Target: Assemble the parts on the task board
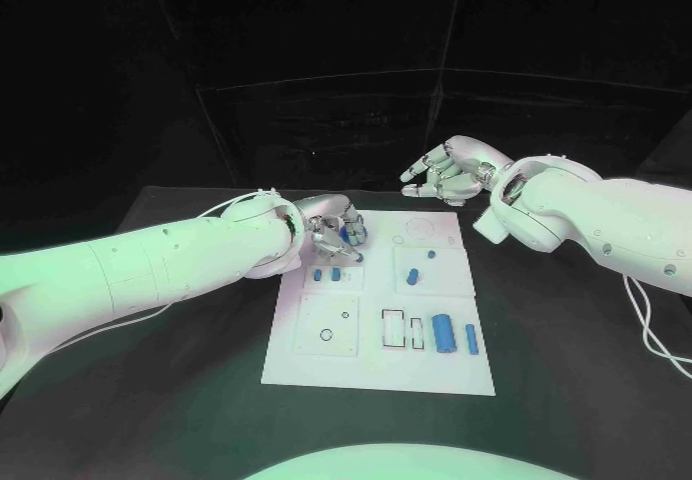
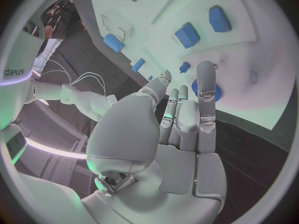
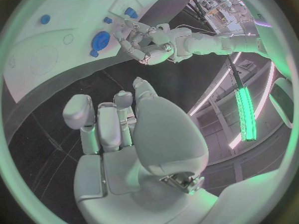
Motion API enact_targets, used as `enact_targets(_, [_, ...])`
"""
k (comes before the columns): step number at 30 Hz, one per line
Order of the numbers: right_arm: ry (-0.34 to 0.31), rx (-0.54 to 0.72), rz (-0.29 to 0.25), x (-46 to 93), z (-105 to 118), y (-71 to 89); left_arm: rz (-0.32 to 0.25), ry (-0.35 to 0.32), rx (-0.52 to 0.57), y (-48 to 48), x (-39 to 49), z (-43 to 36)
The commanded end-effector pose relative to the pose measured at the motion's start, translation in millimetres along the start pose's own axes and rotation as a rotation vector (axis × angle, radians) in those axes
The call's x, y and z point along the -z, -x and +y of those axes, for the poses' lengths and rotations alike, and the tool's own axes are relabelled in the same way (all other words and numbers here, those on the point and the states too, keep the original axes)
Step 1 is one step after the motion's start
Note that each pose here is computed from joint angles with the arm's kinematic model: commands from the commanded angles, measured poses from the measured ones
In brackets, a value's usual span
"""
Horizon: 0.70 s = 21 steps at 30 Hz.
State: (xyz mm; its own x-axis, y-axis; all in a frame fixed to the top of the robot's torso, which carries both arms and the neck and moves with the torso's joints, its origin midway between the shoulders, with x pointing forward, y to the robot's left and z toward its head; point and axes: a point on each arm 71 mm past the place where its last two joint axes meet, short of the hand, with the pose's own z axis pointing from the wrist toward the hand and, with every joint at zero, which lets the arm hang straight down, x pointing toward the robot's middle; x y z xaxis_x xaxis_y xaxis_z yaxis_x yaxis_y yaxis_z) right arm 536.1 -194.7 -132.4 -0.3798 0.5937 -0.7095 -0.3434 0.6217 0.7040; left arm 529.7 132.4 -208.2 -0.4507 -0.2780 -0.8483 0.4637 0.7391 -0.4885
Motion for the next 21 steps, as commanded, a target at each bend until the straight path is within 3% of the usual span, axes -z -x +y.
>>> enact_targets(1, [0.017,0.005,-0.007,-0.7,2,0.9,-0.003,-0.058,-0.168,-1.4,-3.6,-5.3])
enact_targets(11, [0.021,0.007,-0.003,-1.9,4,-0.7,0.032,-0.03,-0.239,-9.3,-16.9,-8.4])
enact_targets(21, [0.023,0.007,0.0,-2.5,5,-1.7,0.062,-0.017,-0.26,-14.0,-23.5,-11.4])
